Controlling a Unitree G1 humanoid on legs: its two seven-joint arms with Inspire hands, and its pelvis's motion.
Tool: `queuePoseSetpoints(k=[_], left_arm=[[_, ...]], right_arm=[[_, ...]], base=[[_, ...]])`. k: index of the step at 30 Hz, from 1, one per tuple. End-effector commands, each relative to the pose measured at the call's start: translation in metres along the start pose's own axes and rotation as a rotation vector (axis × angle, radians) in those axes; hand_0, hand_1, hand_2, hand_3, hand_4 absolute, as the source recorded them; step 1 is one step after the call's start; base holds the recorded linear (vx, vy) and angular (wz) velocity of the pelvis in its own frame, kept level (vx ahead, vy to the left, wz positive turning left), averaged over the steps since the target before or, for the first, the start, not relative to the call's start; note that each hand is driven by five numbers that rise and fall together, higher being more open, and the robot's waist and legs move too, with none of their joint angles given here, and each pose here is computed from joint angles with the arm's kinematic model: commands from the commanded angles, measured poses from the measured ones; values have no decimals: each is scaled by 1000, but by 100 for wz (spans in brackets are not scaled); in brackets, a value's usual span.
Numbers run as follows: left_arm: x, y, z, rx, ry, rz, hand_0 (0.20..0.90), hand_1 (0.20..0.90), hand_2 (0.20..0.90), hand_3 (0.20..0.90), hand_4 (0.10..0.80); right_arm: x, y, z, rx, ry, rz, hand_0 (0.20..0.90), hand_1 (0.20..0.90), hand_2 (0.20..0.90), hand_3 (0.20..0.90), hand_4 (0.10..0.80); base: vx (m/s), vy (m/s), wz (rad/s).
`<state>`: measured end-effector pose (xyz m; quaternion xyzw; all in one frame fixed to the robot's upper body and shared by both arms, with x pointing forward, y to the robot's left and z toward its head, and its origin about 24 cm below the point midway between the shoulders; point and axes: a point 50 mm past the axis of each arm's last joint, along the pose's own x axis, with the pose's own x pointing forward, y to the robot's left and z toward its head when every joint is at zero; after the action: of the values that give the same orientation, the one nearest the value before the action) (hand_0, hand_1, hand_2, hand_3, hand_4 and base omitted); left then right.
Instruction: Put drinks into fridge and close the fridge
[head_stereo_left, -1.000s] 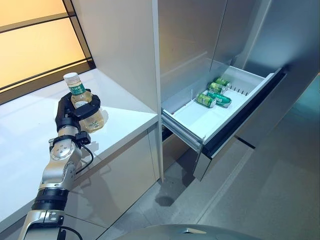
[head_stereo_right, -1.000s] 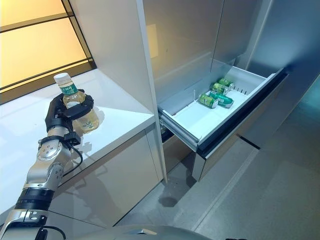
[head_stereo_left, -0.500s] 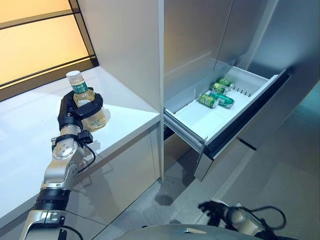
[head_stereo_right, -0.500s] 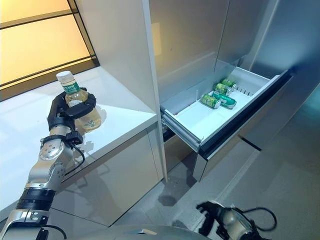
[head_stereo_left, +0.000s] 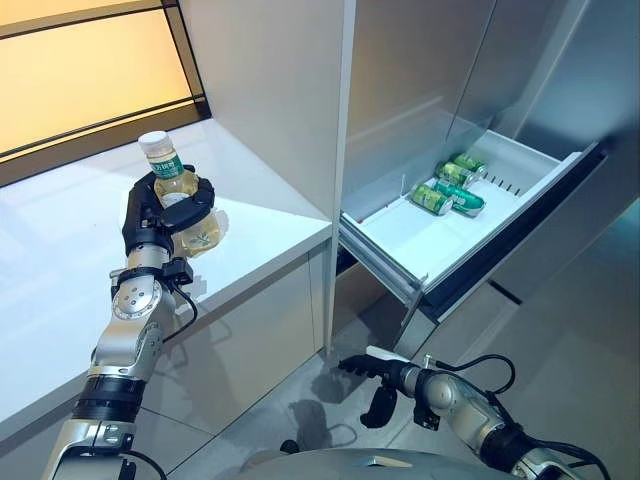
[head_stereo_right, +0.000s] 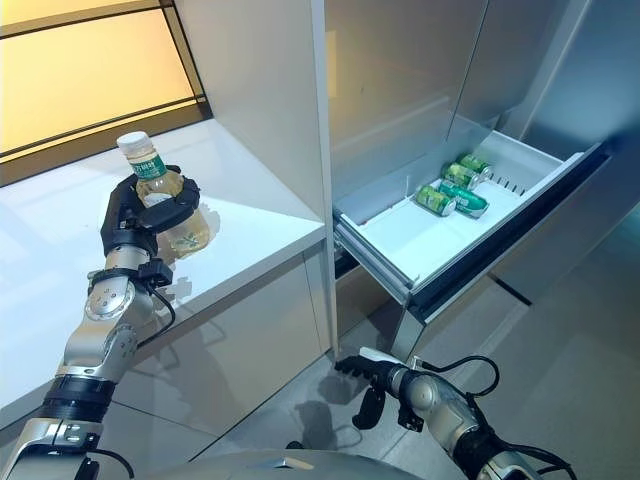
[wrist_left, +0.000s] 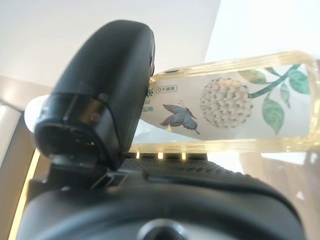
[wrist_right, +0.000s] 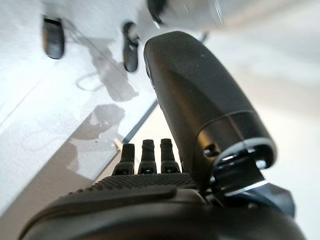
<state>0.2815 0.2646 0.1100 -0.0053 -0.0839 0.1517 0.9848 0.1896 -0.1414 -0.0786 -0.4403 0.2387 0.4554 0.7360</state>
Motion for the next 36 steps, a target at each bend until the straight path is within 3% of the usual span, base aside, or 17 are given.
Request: queuePoseSetpoints(k=[1, 16, 28, 31, 36], left_arm=[[19, -35, 106, -107, -486, -133, 300, 300, 300, 200, 100], [-4, -46, 137, -150, -672, -284, 300, 300, 300, 200, 100], [-23, -37, 157, -168, -833, -361, 300, 300, 300, 200, 100], [-25, -35, 159, -157, -854, -367, 300, 300, 300, 200, 100], [-33, -27, 167, -67, -953, -362, 300, 300, 300, 200, 100]], right_arm=[[-8, -36, 64, -88, -263, -113, 900, 900, 900, 900, 800], [-58, -88, 129, -113, -647, -117, 900, 900, 900, 900, 800], [-129, -138, 164, 41, -1078, -76, 900, 900, 900, 900, 800], [-137, -141, 164, 58, -1124, -95, 900, 900, 900, 900, 800], [-158, -158, 154, 140, -1197, -300, 900, 900, 900, 900, 800]], base=[[-77, 12, -1], [-9, 2, 0], [0, 0, 0], [0, 0, 0], [0, 0, 0]])
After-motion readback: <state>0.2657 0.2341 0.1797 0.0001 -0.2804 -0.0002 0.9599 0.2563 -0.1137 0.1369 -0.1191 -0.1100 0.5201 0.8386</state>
